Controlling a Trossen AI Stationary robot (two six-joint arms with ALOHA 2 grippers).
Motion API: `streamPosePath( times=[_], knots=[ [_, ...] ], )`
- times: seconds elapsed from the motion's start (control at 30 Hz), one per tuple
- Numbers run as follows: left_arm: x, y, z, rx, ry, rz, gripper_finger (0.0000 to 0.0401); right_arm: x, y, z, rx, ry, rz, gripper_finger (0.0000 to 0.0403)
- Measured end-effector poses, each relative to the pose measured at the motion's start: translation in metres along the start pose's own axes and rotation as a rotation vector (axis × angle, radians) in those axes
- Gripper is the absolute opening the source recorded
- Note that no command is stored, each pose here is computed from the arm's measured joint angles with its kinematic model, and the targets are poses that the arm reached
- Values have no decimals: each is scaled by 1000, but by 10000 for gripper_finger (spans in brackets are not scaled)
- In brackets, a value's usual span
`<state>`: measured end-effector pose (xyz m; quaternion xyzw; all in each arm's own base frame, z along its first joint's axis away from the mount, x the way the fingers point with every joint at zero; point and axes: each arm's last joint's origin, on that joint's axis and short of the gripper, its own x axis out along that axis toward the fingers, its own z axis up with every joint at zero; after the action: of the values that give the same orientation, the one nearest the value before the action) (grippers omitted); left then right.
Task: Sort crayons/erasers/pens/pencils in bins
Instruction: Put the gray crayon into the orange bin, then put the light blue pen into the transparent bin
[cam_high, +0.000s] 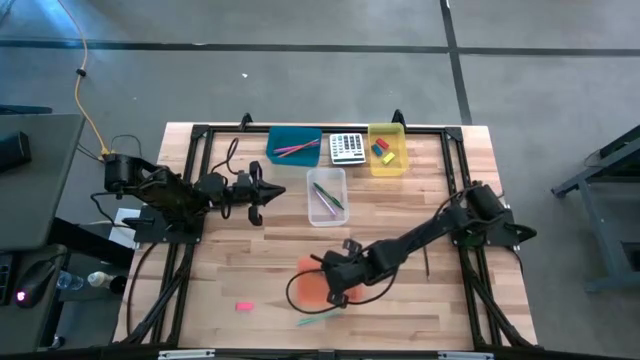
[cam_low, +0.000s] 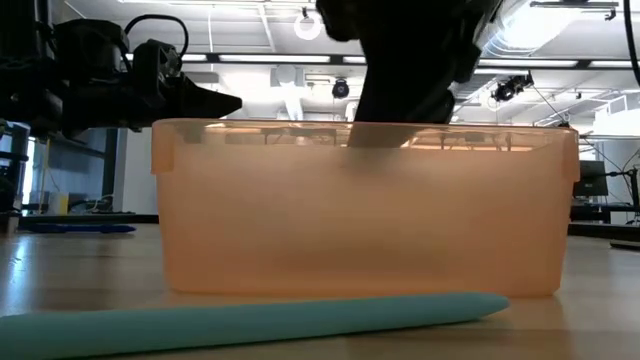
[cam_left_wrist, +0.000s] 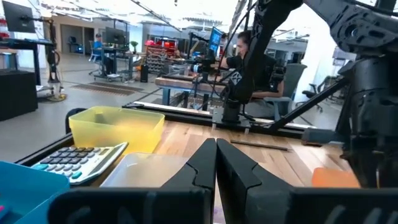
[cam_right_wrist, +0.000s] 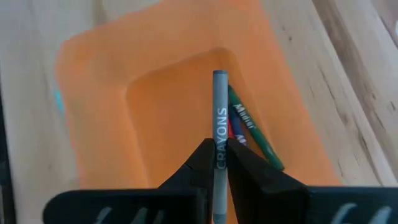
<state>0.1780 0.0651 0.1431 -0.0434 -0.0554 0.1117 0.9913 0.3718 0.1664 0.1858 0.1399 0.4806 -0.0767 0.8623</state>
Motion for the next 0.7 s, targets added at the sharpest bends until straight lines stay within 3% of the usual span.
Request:
streamPosePath(
  times=[0.17,0.47,0.6,0.7],
  knots=[
    [0,0,0,-15,1,0,0,1,-2,2,6,-1,-5,33],
    [1,-10,-2,-19,19,-54,0,-6,3,6,6,14,3,118],
    [1,-19,-3,-18,24,-103,0,-27,15,11,-119,48,-32,125],
    [1,-27,-4,-22,28,-147,0,-47,28,3,-239,28,-124,93]
  ],
)
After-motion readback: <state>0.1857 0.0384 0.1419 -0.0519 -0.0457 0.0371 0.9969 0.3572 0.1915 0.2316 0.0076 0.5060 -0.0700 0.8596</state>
